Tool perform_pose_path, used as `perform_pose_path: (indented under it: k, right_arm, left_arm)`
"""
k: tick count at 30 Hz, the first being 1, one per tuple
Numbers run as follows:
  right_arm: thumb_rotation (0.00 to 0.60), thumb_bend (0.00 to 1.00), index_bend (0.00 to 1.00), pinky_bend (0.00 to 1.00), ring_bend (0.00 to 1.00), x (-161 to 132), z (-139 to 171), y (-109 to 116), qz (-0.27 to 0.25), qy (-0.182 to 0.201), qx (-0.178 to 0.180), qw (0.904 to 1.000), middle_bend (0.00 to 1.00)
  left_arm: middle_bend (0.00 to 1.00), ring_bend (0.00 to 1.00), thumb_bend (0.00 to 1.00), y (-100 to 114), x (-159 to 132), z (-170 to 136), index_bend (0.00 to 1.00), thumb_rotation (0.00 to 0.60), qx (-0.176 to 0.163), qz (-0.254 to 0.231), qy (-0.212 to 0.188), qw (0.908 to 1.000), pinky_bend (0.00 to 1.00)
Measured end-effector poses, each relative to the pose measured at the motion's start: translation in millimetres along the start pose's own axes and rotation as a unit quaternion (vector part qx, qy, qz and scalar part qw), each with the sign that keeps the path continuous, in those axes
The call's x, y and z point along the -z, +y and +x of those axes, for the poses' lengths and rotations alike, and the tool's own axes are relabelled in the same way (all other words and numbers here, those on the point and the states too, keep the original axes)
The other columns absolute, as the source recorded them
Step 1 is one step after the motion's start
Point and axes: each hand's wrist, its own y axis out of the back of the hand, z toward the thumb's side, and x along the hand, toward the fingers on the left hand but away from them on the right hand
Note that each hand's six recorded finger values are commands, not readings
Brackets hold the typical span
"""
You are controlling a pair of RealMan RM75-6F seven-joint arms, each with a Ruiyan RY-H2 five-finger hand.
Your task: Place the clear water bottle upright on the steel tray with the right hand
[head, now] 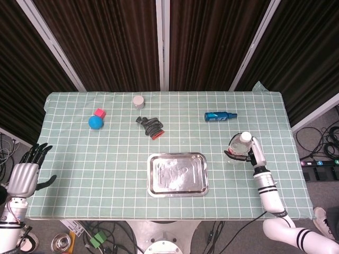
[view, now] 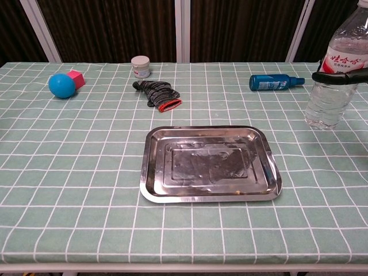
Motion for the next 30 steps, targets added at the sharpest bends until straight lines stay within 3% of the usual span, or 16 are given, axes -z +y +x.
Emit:
perform_pose_path:
  k: [4, 11, 13, 16, 20, 23, 25, 29, 30]
  right_arm:
    - [0.6, 0.22, 0.79, 0.58, 0.49, -20, 3, -19, -0.027, 0.02, -0.021, 0.9992, 0.65]
    - [0.6, 0.22, 0.79, 0.58, 0.49, -52, -23, -102, -0.053, 0.029, -0.102, 0.993, 0.65]
    - [0.6, 0.22, 0.79, 0.58, 0.49, -58, -28, -113, -0.045, 0.032, -0.113, 0.9921, 0.65]
    - [0.6, 0.22, 0.79, 0.58, 0.49, -59, -28, -96, -0.033, 0.038, -0.092, 0.9945, 0.65]
    - [0.6, 0.22, 0.79, 0.58, 0.48, -47, -16, -27, -0.011, 0.034, -0.02, 0.9992, 0.65]
    - [0.6, 0.22, 0.79, 0.58, 0.48, -41, -5, 1, -0.008, 0.03, 0.01, 0.9995, 0.65]
    - [0.6, 0.22, 0.79, 0.58, 0.48, -43, -6, -11, -0.012, 0.031, -0.005, 0.9994, 0.65]
    - [0.6, 0.22, 0.79, 0.58, 0.48, -54, -12, -62, -0.032, 0.042, -0.056, 0.997, 0.65]
    - [0.6, 0.22, 0.79, 0.58, 0.48, -55, -11, -66, -0.033, 0.044, -0.057, 0.9968, 0.65]
  left_arm:
    - [0.18, 0.09, 0.23, -1, 1, -2, 0.16, 0.6, 0.003, 0.0, 0.002, 1.0, 0.19]
    - [0.18, 0.09, 0.23, -3, 4, -7, 0.16, 0.6, 0.008, -0.001, 0.013, 0.9999, 0.19]
    - [0.18, 0.09, 0.23, -2, 4, -7, 0.16, 0.6, 0.007, -0.001, 0.012, 0.9999, 0.19]
    - [0.18, 0.09, 0.23, -1, 4, -6, 0.16, 0.6, 0.005, -0.002, 0.011, 0.9999, 0.19]
    - [0.18, 0.09, 0.23, -2, 3, -5, 0.16, 0.6, 0.006, -0.007, 0.008, 0.9999, 0.19]
    - [0.18, 0.09, 0.23, -5, 1, -7, 0.16, 0.6, 0.011, -0.006, 0.004, 0.9999, 0.19]
    - [0.18, 0.09, 0.23, -6, 1, -8, 0.16, 0.6, 0.012, -0.005, 0.004, 0.9999, 0.19]
    - [0.18, 0.09, 0.23, -5, 2, -9, 0.16, 0.6, 0.012, -0.004, 0.009, 0.9999, 0.19]
    - [0.18, 0.09, 0.23, -5, 2, -9, 0.16, 0.6, 0.011, -0.006, 0.009, 0.9999, 0.19]
